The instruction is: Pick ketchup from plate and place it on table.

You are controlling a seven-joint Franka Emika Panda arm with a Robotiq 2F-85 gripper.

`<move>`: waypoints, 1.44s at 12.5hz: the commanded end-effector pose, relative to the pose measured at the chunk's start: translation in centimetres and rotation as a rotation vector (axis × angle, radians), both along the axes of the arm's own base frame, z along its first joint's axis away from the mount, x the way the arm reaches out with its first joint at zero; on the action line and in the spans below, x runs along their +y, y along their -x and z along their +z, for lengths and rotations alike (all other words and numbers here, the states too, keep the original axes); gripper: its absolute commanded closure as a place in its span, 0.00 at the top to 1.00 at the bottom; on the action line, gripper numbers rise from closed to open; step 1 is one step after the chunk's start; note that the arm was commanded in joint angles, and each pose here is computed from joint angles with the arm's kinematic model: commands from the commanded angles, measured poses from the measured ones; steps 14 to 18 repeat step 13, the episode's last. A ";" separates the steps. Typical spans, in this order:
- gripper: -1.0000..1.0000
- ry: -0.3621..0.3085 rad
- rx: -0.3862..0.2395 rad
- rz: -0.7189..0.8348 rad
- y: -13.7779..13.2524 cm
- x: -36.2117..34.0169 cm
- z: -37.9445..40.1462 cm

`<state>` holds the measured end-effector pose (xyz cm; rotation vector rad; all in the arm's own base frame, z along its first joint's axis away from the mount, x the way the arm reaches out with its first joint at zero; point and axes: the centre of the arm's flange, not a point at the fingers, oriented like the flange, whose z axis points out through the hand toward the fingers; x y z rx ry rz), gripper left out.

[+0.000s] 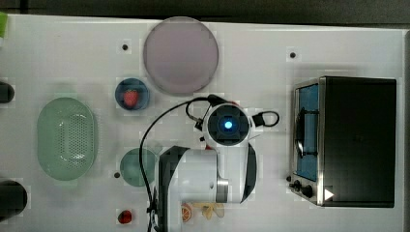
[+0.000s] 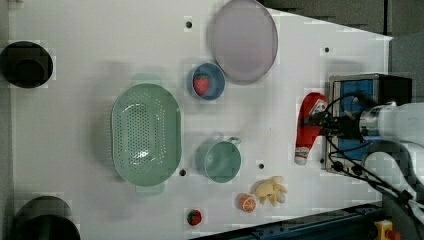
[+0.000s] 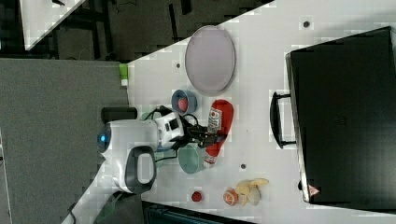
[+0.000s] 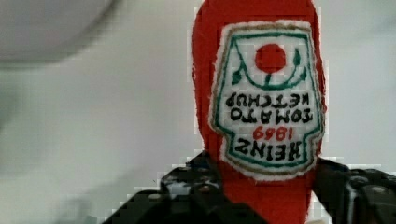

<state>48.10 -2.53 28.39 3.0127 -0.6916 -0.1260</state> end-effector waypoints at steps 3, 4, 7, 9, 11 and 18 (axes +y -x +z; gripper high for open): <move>0.71 -0.014 0.000 -0.072 -0.4 0.1 -4.5; 0.82 -0.016 -0.017 -0.072 -0.6 0.0 -4.7; 1.00 -0.009 -0.042 -0.106 -1.8 0.0 -2.0; 1.00 0.004 -0.033 -0.169 -3.1 0.1 2.2; 1.00 0.015 -0.061 -0.182 -4.5 0.1 8.2; 1.00 0.016 -0.154 -0.263 -6.2 0.1 14.9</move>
